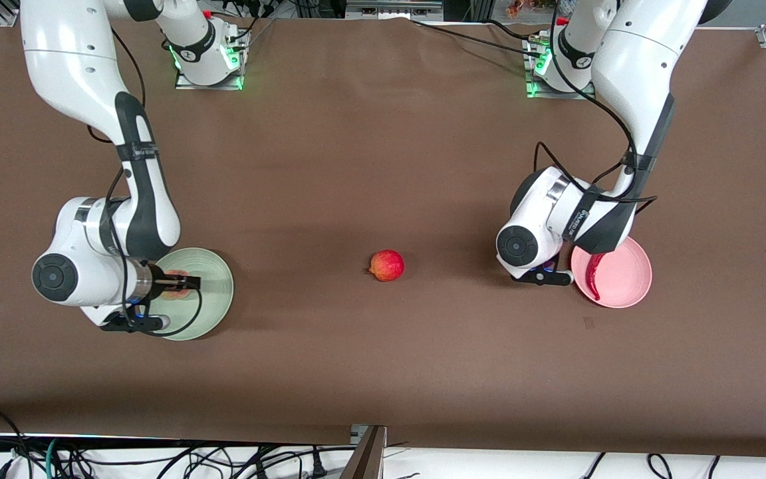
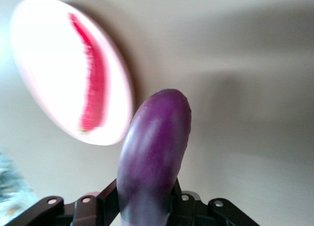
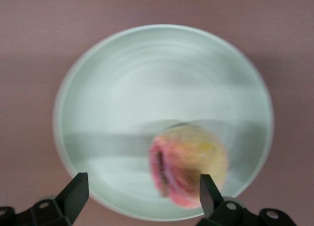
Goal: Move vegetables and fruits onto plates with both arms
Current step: 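Carry the eggplant to the pink plate while the right gripper lowers the peach, then release the eggplant on the pink plate while the right gripper reaches the pomegranate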
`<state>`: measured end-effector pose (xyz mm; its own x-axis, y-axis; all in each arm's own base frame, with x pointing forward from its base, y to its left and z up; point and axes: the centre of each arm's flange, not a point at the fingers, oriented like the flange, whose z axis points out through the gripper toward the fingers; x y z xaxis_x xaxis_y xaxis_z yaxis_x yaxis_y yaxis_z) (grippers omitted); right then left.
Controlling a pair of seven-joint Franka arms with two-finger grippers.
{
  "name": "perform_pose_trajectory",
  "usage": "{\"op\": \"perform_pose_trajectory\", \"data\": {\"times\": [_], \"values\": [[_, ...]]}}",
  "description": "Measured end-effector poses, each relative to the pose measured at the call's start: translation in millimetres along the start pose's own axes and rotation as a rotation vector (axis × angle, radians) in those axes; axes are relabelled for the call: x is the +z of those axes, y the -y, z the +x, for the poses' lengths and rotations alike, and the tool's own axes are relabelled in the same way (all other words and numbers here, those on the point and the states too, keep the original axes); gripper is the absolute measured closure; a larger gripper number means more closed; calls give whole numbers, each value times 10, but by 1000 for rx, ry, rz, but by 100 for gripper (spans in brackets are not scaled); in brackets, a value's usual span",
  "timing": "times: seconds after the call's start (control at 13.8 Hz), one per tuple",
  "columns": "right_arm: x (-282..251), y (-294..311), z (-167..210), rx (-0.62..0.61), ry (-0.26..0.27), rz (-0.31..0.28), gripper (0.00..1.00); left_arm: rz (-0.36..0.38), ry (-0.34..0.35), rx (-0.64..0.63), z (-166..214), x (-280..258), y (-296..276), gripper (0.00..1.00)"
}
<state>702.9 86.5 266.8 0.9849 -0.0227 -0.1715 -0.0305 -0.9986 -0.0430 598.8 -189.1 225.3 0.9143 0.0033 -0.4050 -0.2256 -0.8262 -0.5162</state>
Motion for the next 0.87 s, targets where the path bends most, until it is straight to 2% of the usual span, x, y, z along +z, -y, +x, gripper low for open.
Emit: {"op": "perform_pose_trajectory", "data": {"times": [0.15, 0.29, 0.51, 0.65, 0.87], "values": [[-92, 495, -83, 68, -7, 23, 0, 39, 6, 107, 70, 91, 239, 61], [-81, 1109, -228, 140, -14, 23, 0, 3, 12, 255, 201, 214, 670, 61], [-101, 2121, -517, 229, -84, 39, 0, -68, -73, 454, 433, 447, 1281, 61], [-63, 2627, -711, 268, -128, 62, 0, -99, -116, 532, 545, 685, 1571, 61], [123, 3173, -928, 329, -183, 101, 0, -150, -152, 566, 637, 959, 1694, 61]]}}
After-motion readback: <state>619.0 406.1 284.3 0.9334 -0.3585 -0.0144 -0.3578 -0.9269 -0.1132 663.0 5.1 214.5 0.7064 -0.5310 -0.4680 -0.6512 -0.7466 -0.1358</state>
